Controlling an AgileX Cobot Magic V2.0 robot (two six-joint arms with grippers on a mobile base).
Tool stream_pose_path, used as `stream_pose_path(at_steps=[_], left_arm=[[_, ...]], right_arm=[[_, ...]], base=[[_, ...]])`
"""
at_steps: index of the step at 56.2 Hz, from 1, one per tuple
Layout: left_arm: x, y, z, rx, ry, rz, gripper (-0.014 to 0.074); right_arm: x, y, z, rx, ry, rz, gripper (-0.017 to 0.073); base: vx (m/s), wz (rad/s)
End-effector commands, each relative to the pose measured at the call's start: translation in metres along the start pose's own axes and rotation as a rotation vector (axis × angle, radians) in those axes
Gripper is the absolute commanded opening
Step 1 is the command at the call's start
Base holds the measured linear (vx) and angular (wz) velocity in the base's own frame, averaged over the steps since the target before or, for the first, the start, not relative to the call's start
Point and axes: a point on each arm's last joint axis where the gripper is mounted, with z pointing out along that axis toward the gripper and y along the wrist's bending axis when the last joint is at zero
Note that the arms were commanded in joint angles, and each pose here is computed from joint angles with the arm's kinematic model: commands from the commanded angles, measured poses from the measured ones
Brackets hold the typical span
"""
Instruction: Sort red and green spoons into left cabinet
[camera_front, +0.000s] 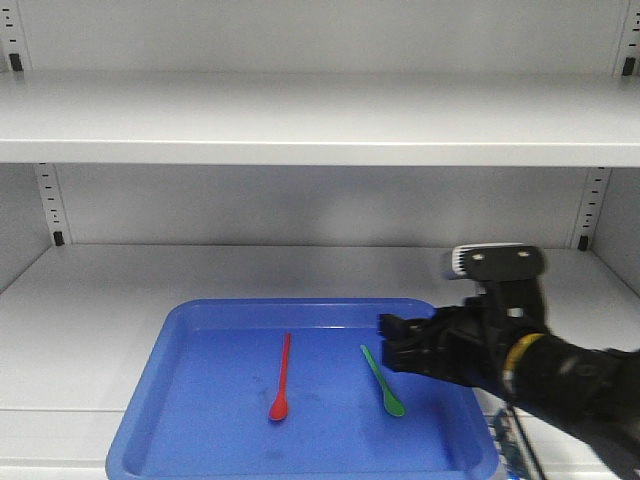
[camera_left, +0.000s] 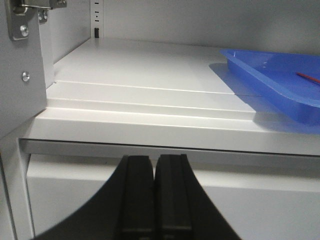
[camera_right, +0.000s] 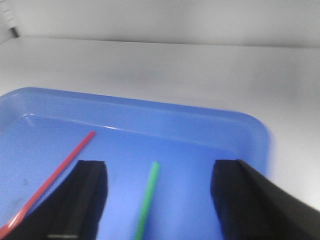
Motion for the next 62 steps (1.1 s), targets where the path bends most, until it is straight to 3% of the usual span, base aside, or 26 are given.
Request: stream_pose_path(at_steps=[1,9,13,25,33,49,62], left_arm=[[-0.009,-0.001,-0.002,0.009,-0.1,-0.008,-0.0008],[-0.009,-0.001,-0.002,0.009,-0.1,-0.008,-0.0008],[-0.009,-0.001,-0.002,0.009,-0.1,-0.008,-0.0008],[-0.009,-0.001,-0.002,0.009,-0.1,-0.008,-0.0008],[-0.009,-0.001,-0.002,0.009,-0.1,-0.008,-0.0007],[-0.009,-0.001,-0.002,0.009,-0.1,-0.008,-0.0007],[-0.009,-0.001,-0.002,0.009,-0.1,-0.007,-0.0007]], right_arm=[[-0.021,-0.004,-0.039,0.008,-0.134,-0.006,0.041],[0.001,-0.022,-0.089,0.084,-0.175,-0.181,0.0283],[0.011,-0.029,-0.115,0.126,-0.212,-0.218,0.0209],[0.058,-0.047,-0.177,0.276,-0.312,-0.193,-0.0015],[0.093,-0.049,-0.199,0.329,-0.366,-0.191,-0.0011],[0.169,-0.052,-0.203,0.318,-0.364,-0.193,-0.0009],[0.187,-0.056,-0.212,0.378,-0.265,-0.168,-0.0009]], base=[[0.0,0.0],[0.0,0.0],[0.0,0.0],[0.0,0.0],[0.0,0.0],[0.0,0.0],[0.0,0.0]])
